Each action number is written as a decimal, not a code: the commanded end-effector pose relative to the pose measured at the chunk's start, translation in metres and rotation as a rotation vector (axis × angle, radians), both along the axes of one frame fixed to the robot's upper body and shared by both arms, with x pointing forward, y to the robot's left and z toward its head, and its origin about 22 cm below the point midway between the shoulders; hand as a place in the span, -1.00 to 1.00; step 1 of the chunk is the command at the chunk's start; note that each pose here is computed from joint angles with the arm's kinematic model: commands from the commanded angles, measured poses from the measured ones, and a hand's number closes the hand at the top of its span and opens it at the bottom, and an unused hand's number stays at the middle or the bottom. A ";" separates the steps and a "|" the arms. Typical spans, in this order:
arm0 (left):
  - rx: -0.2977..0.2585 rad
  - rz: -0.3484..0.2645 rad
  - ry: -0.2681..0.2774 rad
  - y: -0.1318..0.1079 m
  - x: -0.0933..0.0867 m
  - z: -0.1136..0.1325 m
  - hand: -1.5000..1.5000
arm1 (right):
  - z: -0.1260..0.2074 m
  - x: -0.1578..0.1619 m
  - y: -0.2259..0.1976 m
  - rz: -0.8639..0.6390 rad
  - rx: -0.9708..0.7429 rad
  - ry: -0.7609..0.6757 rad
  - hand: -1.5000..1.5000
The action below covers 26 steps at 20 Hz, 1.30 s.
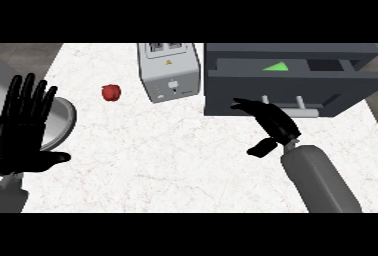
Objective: Pick up the cup, place it into the drawer and close the drawer
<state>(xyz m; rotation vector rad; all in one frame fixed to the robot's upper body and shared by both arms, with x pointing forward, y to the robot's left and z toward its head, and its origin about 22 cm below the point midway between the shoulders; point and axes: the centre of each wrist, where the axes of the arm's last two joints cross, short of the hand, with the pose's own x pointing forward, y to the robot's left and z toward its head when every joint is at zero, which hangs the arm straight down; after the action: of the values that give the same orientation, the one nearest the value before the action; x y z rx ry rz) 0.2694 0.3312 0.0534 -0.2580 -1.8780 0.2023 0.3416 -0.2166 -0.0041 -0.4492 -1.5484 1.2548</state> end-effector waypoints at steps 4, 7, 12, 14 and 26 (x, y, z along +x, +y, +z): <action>0.019 0.007 -0.015 0.015 -0.009 -0.004 -1.00 | -0.015 0.039 0.016 -0.001 0.036 0.042 -1.00; -0.005 -0.014 -0.015 0.016 -0.012 -0.006 -1.00 | -0.006 0.055 -0.019 -0.013 0.079 0.064 -1.00; -0.018 -0.041 -0.009 0.012 -0.011 -0.009 -1.00 | 0.018 0.076 -0.048 -0.025 0.064 0.082 -1.00; -0.003 -0.063 0.005 0.014 -0.022 -0.018 -1.00 | 0.026 0.082 -0.048 -0.030 0.054 0.098 -1.00; 0.003 -0.074 -0.017 0.005 -0.001 -0.010 -1.00 | 0.048 0.093 -0.066 -0.073 0.061 0.090 -1.00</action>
<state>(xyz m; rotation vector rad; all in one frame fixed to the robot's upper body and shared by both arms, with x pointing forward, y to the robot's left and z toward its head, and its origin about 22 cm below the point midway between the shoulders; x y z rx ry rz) 0.2669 0.3378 0.0423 -0.3239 -1.8857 0.1543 0.4224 -0.2725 0.0189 -0.2522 -1.5133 1.2231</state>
